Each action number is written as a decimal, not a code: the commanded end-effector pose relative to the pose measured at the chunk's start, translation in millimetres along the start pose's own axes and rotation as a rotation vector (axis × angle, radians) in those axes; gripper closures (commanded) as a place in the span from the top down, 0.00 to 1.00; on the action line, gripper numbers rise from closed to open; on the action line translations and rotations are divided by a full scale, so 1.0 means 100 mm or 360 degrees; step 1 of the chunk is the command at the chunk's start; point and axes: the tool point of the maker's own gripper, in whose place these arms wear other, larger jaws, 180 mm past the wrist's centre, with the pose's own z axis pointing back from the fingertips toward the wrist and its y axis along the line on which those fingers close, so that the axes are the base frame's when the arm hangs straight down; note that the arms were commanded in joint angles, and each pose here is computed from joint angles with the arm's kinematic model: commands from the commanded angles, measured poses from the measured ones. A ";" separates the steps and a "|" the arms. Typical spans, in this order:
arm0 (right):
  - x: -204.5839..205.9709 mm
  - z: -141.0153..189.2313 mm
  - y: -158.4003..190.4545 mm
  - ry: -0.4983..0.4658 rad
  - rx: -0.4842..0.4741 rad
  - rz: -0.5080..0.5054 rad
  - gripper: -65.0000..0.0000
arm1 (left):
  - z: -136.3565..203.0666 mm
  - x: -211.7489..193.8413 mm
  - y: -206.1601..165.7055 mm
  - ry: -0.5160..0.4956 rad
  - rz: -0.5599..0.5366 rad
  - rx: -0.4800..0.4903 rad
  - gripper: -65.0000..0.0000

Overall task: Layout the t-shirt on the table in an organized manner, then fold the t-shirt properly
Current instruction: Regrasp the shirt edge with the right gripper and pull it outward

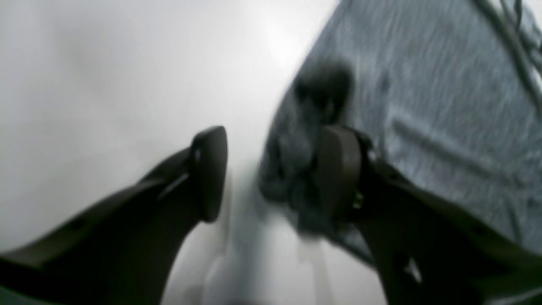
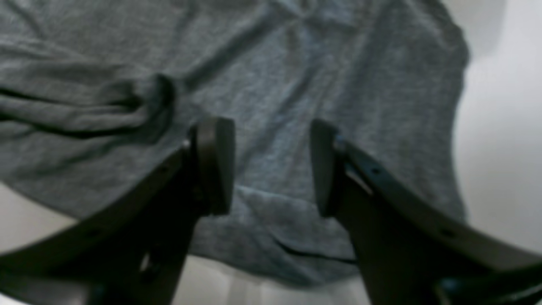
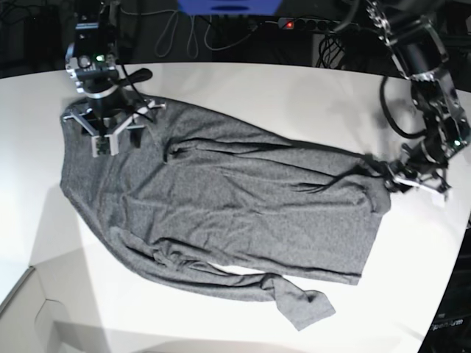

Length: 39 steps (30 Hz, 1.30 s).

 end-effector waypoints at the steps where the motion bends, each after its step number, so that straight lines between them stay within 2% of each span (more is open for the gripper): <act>1: 0.10 0.03 -0.02 -0.0060 -0.0006 0.0008 0.48 | 0.05 0.20 0.00 -0.0089 -0.0022 -0.0008 0.57; 5: 0.08 0.04 -0.02 -0.0053 -0.0006 0.0008 0.49 | -0.01 0.14 -0.05 -0.0153 0.0013 -0.0024 0.67; 8: 0.07 0.04 -0.02 -0.0043 -0.0006 0.0008 0.49 | -0.08 0.04 -0.05 -0.0125 0.0053 -0.0027 0.68; 12: 0.03 0.05 -0.02 -0.0028 -0.0005 0.0008 0.49 | -0.22 -0.19 -0.11 -0.0007 0.0024 -0.0045 0.68; 16: -0.02 0.08 -0.02 -0.0016 -0.0003 0.0014 0.49 | -0.31 -0.21 -0.16 -0.0058 -0.0006 -0.0056 0.68; 21: -0.11 0.11 -0.06 0.0017 -0.0019 0.0020 0.49 | -0.37 -0.31 -0.16 -0.0031 -0.0014 -0.0056 0.67; 24: -0.16 0.14 -0.23 0.0036 -0.0093 -0.0003 0.49 | -0.37 -0.31 -0.16 -0.0031 -0.0014 -0.0056 0.56; 28: -0.32 0.23 -0.30 0.0099 -0.0120 -0.0006 0.50 | -0.39 -0.24 -0.20 -0.0047 -0.0010 -0.0068 0.29; 33: -0.44 0.32 -0.15 0.0144 -0.0056 0.0019 0.54 | -0.42 -0.20 -0.21 -0.0050 0.0010 -0.0071 0.01; 39: -0.46 0.31 -0.06 0.0153 -0.0012 0.0028 0.54 | -0.39 -0.02 -0.16 -0.0093 -0.0015 -0.0059 0.00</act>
